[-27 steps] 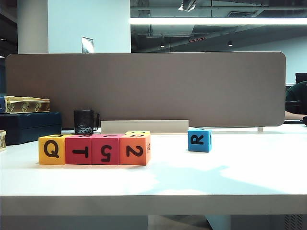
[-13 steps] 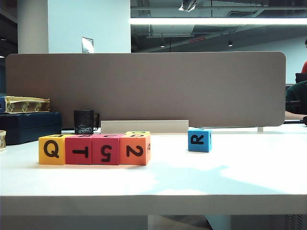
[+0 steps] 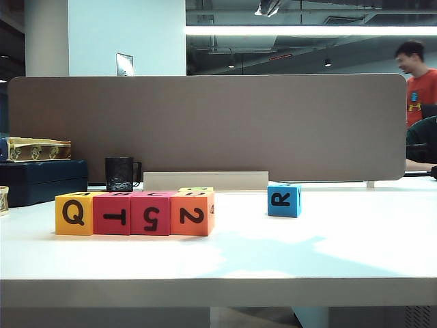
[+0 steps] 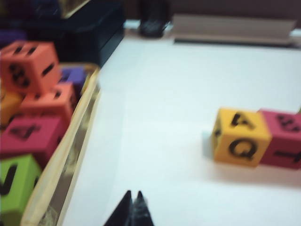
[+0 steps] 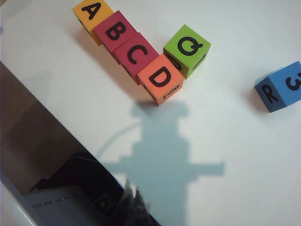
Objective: Select the appropriate blocks from the scattered letter blocks on the table and arrange them in a row to spell out "ABCD".
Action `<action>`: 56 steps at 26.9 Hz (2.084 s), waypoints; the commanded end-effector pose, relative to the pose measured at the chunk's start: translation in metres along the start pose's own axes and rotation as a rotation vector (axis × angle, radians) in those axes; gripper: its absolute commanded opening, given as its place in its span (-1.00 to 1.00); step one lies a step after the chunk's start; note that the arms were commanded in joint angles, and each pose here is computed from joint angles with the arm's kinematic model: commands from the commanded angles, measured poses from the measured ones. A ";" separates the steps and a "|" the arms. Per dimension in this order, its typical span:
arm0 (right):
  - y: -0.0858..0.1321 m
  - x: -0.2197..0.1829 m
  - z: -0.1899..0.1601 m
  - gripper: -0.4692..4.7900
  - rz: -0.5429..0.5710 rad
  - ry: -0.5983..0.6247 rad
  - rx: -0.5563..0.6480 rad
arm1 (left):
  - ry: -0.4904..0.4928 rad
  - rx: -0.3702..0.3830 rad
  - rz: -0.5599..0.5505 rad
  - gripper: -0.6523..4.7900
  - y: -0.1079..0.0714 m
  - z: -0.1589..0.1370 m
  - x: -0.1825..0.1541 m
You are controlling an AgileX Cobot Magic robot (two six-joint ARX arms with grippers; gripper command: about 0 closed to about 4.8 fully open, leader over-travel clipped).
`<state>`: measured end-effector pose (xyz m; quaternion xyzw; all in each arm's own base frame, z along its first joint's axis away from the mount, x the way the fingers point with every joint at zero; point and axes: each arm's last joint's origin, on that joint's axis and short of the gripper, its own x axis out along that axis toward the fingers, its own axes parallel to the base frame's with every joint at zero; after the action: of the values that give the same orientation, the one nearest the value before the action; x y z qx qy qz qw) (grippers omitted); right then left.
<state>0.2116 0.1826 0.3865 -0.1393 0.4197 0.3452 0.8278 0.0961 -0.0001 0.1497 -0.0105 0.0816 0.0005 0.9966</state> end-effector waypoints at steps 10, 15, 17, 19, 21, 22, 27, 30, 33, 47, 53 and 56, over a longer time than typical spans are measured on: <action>0.001 -0.002 0.001 -0.82 0.003 -0.015 -0.004 | 0.015 -0.017 -0.003 -0.78 0.000 -0.001 0.000; 0.001 -0.002 0.001 -0.82 0.003 -0.015 -0.004 | 0.015 -0.017 -0.003 -0.78 0.000 -0.001 0.000; 0.001 -0.002 0.001 -0.82 0.003 -0.015 -0.004 | 0.015 -0.017 -0.003 -0.78 0.000 -0.001 0.000; 0.001 -0.002 0.001 -0.82 0.003 -0.015 -0.004 | 0.015 -0.017 -0.003 -0.78 0.000 -0.001 0.000; 0.001 -0.002 0.001 -0.82 0.003 -0.015 -0.004 | 0.015 -0.017 -0.003 -0.78 0.000 -0.001 0.000; 0.001 -0.002 0.001 -0.82 0.002 -0.015 -0.004 | 0.015 -0.017 -0.003 -0.78 0.000 -0.001 0.000; 0.000 -0.002 0.001 -0.82 -0.003 -0.017 -0.004 | 0.015 -0.017 -0.003 -0.78 0.000 -0.001 0.000; -0.003 -0.003 0.004 -0.82 -0.042 -0.051 -0.025 | 0.015 -0.017 -0.003 -0.78 0.000 -0.001 0.000; -0.006 -0.013 0.008 -0.82 -0.086 -0.168 -0.020 | 0.015 -0.017 -0.003 -0.78 0.000 -0.001 0.000; -0.064 -0.059 -0.052 -0.82 -0.367 -0.819 0.095 | 0.015 -0.017 -0.003 -0.78 0.000 -0.001 0.000; -0.085 -0.051 -0.119 -0.82 -0.605 -0.859 0.203 | 0.015 -0.017 -0.003 -0.78 0.000 -0.001 0.000; -0.088 -0.042 -0.141 -0.82 -0.684 -0.822 0.251 | 0.015 -0.017 -0.003 -0.78 0.000 -0.001 0.000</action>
<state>0.1735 0.0305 0.3340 -0.0211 0.0357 0.0553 0.9976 0.0959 0.0001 0.1493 -0.0184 0.0854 0.0023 0.9962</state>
